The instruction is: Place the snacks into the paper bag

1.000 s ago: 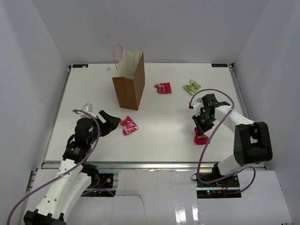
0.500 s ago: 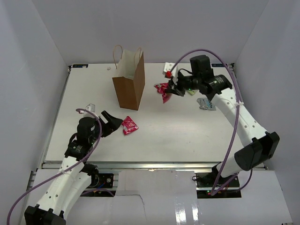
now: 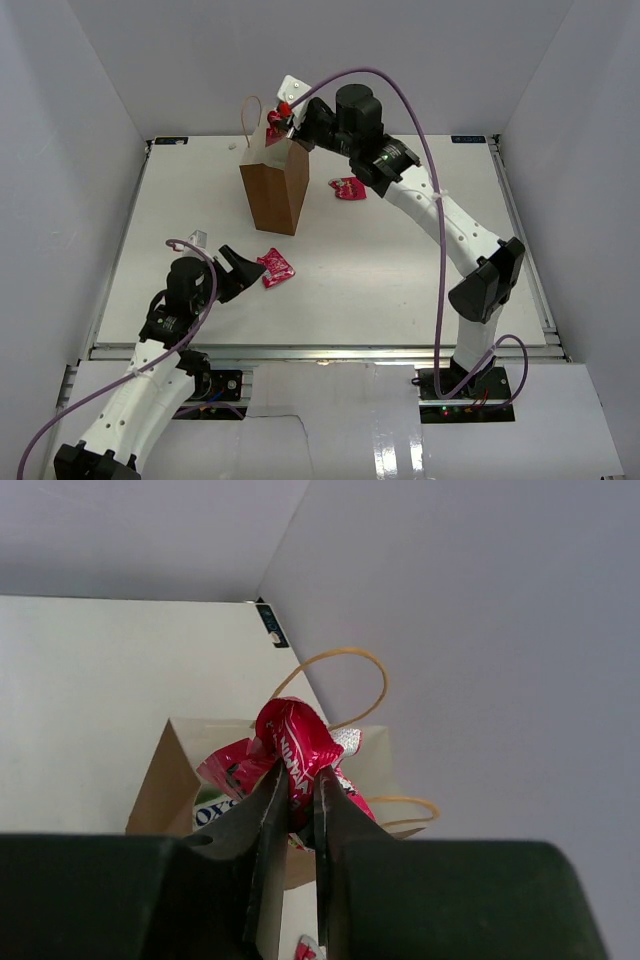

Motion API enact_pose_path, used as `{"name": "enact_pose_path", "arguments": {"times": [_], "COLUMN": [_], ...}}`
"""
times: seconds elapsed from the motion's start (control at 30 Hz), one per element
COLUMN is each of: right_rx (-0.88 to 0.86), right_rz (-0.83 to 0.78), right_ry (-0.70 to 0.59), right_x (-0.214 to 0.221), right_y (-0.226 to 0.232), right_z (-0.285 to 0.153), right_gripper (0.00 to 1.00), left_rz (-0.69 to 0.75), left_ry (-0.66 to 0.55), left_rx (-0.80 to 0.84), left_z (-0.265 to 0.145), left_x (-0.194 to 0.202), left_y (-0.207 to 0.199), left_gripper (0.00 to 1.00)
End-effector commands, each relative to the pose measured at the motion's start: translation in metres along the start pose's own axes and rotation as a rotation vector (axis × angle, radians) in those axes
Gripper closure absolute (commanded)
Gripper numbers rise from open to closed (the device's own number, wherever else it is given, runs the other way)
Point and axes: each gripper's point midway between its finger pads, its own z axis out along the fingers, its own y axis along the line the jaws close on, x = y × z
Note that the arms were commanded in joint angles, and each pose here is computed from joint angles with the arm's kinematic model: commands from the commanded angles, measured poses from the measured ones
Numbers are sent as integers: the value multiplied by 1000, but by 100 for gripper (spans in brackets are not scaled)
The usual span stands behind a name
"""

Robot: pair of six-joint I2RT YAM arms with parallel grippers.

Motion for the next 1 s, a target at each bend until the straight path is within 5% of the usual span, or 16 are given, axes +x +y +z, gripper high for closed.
{"name": "enact_pose_path", "arguments": {"times": [0.0, 0.3, 0.7, 0.77, 0.8, 0.93, 0.97], "right_rx": [149, 213, 271, 271, 269, 267, 271], "right_rz": [-14, -67, -117, -129, -129, -116, -110], "right_ry": [-126, -241, -94, -76, -69, -78, -91], "right_x": [-40, -68, 6, 14, 17, 12, 5], "right_y": [-25, -25, -24, -23, -21, -22, -24], "right_z": [12, 35, 58, 60, 61, 55, 51], "right_gripper": [88, 81, 73, 65, 52, 25, 25], "left_rz": [-12, -12, -50, -55, -58, -69, -78], "left_ry": [15, 18, 42, 50, 55, 59, 62], "left_rx": [13, 0, -43, -50, -56, -74, -87], "left_z": [-2, -1, 8, 11, 12, 15, 17], "left_x": [5, 5, 9, 10, 10, 10, 11], "left_y": [-1, 1, 10, 10, 11, 14, 17], "left_gripper": [11, 11, 11, 11, 11, 11, 11]}}
